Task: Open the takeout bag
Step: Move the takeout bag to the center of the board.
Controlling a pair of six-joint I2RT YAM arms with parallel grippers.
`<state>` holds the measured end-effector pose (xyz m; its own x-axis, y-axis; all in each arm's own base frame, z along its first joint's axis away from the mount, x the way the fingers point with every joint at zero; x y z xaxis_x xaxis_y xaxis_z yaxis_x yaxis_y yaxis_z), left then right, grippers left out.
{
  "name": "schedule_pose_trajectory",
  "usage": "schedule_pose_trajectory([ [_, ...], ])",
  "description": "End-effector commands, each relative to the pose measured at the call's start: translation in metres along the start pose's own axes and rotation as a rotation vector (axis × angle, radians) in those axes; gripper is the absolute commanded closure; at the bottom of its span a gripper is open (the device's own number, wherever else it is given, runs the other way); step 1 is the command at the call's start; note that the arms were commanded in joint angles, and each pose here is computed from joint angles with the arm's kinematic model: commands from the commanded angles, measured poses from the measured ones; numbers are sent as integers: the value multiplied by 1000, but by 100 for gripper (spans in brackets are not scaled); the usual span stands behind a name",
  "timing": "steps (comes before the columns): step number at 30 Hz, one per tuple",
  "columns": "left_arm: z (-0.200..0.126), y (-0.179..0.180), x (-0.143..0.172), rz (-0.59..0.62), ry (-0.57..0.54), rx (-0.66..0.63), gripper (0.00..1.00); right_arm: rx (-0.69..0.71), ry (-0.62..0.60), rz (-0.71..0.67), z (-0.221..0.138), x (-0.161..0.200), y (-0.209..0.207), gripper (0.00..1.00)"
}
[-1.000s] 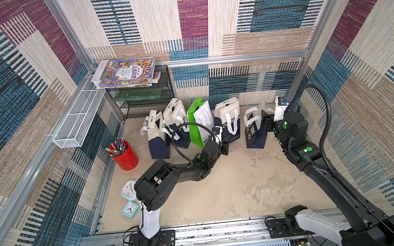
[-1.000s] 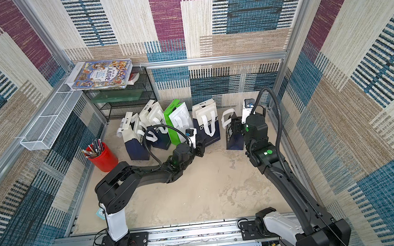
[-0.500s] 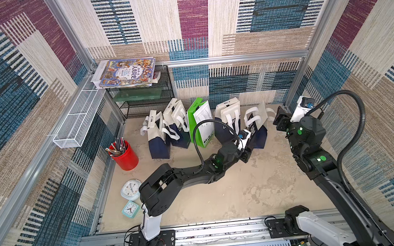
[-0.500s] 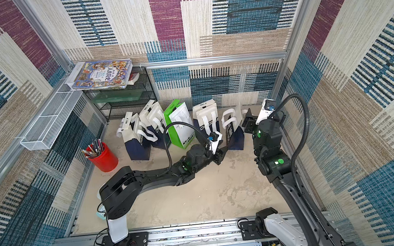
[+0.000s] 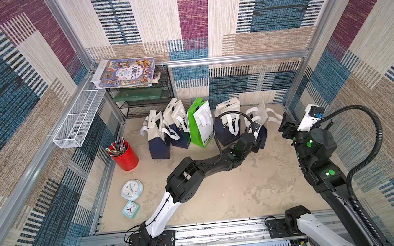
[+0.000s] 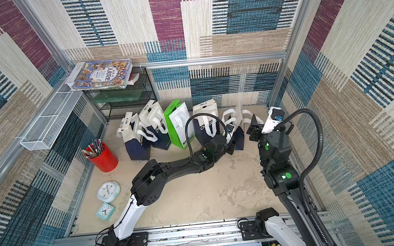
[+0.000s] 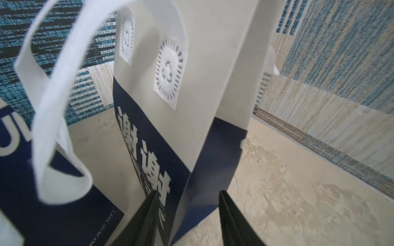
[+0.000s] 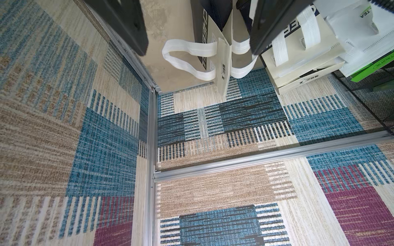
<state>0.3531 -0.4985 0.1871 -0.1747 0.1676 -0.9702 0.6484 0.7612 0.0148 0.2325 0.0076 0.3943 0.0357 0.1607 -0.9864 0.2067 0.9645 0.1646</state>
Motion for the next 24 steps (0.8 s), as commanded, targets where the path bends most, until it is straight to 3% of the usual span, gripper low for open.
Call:
schedule_pose_trajectory([
  [1,5,12,6,20,39,-121,52,-11,1,-8,0,1,1,21],
  [6,5,34,6,28,87,-242,56,-7,8,-5,0,5,0,21],
  [14,-12,62,-2,0,89,-313,57,3,39,2,6,13,0,21],
  [18,-28,58,-6,-50,32,-176,55,1,60,-7,11,18,1,21],
  [24,-65,37,2,-82,-127,169,55,22,80,-36,18,24,1,21],
])
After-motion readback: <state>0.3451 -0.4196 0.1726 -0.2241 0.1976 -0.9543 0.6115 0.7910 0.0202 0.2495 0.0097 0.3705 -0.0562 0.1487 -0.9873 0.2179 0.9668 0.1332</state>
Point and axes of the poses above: each gripper's point midway between its finger pads, its own z axis out along the fingers, its own y axis along the line the jaws close on, x = y × z, the point moved 7 cm from there along -z, back along the fingers, and after that the axes turned 2 degrees about z, right-handed, at the moved point
